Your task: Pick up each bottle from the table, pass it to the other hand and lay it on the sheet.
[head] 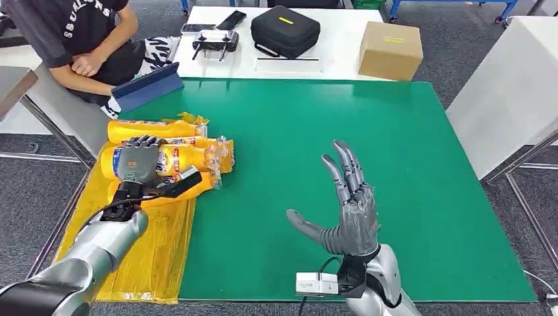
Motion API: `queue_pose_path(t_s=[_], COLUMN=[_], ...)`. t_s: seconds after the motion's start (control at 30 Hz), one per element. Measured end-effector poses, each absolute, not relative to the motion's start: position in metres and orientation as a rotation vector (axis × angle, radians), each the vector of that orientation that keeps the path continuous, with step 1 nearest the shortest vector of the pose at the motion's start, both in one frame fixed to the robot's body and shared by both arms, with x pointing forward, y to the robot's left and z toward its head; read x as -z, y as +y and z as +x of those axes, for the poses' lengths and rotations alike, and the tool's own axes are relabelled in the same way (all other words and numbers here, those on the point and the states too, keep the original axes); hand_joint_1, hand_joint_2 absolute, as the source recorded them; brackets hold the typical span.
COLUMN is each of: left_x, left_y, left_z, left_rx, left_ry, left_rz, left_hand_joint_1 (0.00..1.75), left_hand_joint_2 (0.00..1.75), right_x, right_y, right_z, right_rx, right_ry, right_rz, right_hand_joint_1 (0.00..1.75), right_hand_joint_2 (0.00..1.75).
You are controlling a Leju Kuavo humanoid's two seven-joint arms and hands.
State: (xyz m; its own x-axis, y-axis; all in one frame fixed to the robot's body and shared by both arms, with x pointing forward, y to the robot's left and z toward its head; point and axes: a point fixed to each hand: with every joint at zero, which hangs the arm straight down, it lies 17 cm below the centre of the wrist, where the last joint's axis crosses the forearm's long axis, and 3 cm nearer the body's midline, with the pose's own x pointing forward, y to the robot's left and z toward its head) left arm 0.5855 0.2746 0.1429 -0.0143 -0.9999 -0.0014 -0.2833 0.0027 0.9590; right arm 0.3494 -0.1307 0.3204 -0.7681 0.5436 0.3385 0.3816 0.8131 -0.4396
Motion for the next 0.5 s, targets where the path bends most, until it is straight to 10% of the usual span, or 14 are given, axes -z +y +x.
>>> queue_pose_path(t_s=[0.07,0.5], left_x=[-0.142,-0.133], left_y=[0.279,0.292], left_z=[0.586,0.586], left_rx=[1.048,0.996], left_ry=[-1.422,-1.391], left_rz=[1.402,1.342], left_hand_joint_1=[0.02,0.00], left_hand_joint_2=[1.75,1.75], right_x=[-0.320,-0.318], right_y=[-0.131,-0.132], right_z=[0.350,0.355], right_rx=[-0.482,-0.471], right_ry=[-2.539,-2.521], right_rz=[-0.689,-0.672], right_hand_joint_1=[0.00,0.00], right_hand_joint_2=[1.75,1.75])
